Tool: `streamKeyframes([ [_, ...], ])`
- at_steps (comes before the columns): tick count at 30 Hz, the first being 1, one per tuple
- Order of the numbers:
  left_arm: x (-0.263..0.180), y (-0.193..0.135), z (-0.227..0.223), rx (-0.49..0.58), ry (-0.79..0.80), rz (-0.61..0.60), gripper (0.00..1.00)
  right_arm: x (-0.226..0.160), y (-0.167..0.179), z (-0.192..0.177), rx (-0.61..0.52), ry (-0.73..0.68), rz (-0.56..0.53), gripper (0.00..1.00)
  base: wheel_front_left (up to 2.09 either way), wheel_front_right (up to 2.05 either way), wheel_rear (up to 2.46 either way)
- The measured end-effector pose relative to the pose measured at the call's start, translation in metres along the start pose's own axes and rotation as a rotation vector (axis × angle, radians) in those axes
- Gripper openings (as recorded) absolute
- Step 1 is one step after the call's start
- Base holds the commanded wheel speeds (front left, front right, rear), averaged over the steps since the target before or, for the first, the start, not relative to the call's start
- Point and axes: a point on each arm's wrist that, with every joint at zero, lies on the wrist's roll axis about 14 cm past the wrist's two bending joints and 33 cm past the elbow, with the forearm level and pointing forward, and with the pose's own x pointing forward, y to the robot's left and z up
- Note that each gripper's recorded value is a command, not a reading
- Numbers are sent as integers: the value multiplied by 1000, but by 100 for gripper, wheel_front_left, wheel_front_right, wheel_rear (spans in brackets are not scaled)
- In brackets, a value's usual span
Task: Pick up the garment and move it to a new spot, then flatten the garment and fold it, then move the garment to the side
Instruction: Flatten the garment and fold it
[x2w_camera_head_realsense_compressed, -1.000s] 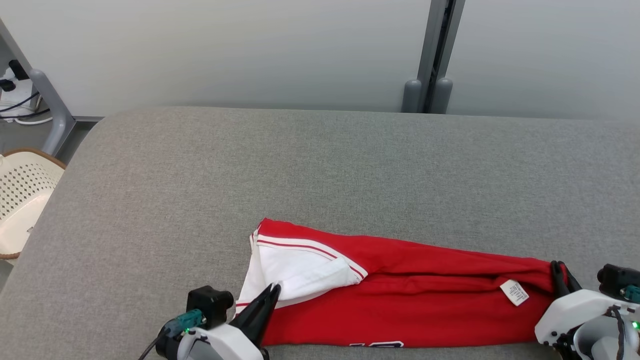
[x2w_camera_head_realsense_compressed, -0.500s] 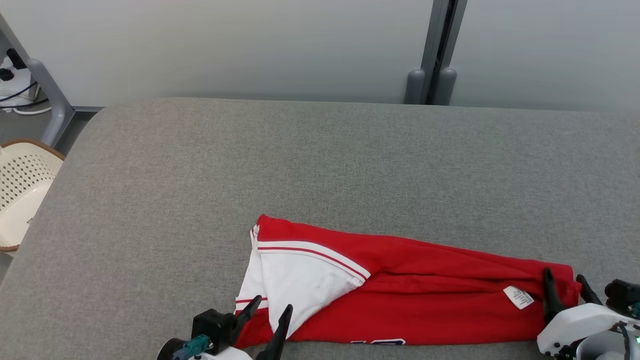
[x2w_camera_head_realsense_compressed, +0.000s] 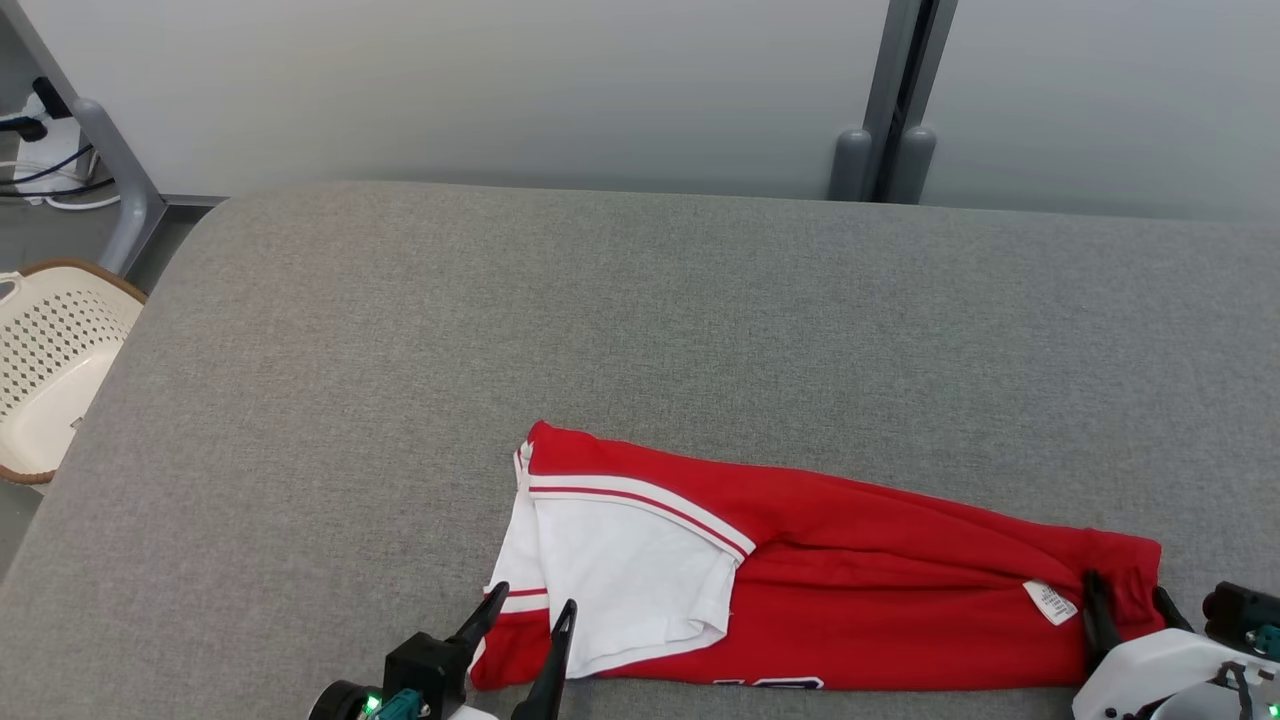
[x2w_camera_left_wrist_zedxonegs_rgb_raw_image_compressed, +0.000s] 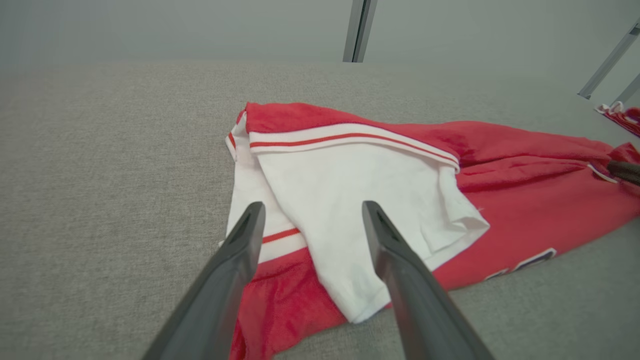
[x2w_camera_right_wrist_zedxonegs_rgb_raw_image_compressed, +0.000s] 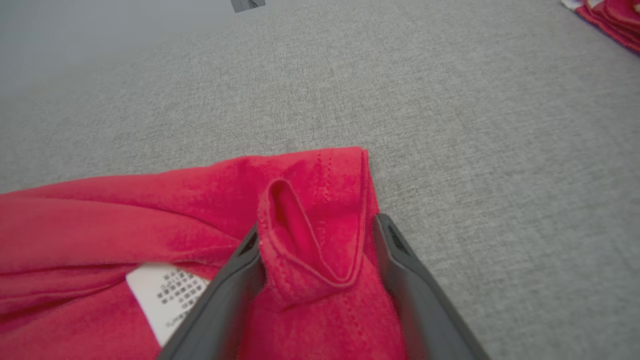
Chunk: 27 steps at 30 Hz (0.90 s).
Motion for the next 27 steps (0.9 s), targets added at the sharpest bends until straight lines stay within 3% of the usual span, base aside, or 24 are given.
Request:
streamKeyframes([
  [2,1,1,1,-3,-6,3,100,2,4,-3,-4,14,9,100,0,0,0],
  [3,2,1,2,-3,-8,2,100,2,5,-4,-1,20,13,93,0,0,0],
  [4,2,2,2,-4,-9,3,100,3,7,-4,-4,25,18,18,0,0,0],
  [5,3,2,2,-5,-9,3,100,4,8,-4,-4,28,22,0,0,0,0],
  [11,4,2,-1,-4,-3,-1,100,8,9,0,15,26,32,0,0,0,0],
  [18,6,-2,-6,1,8,-22,100,11,-30,47,47,-109,-61,0,0,0,0],
  [27,5,-12,-10,8,18,-59,100,6,37,76,33,-232,100,0,0,0,0],
])
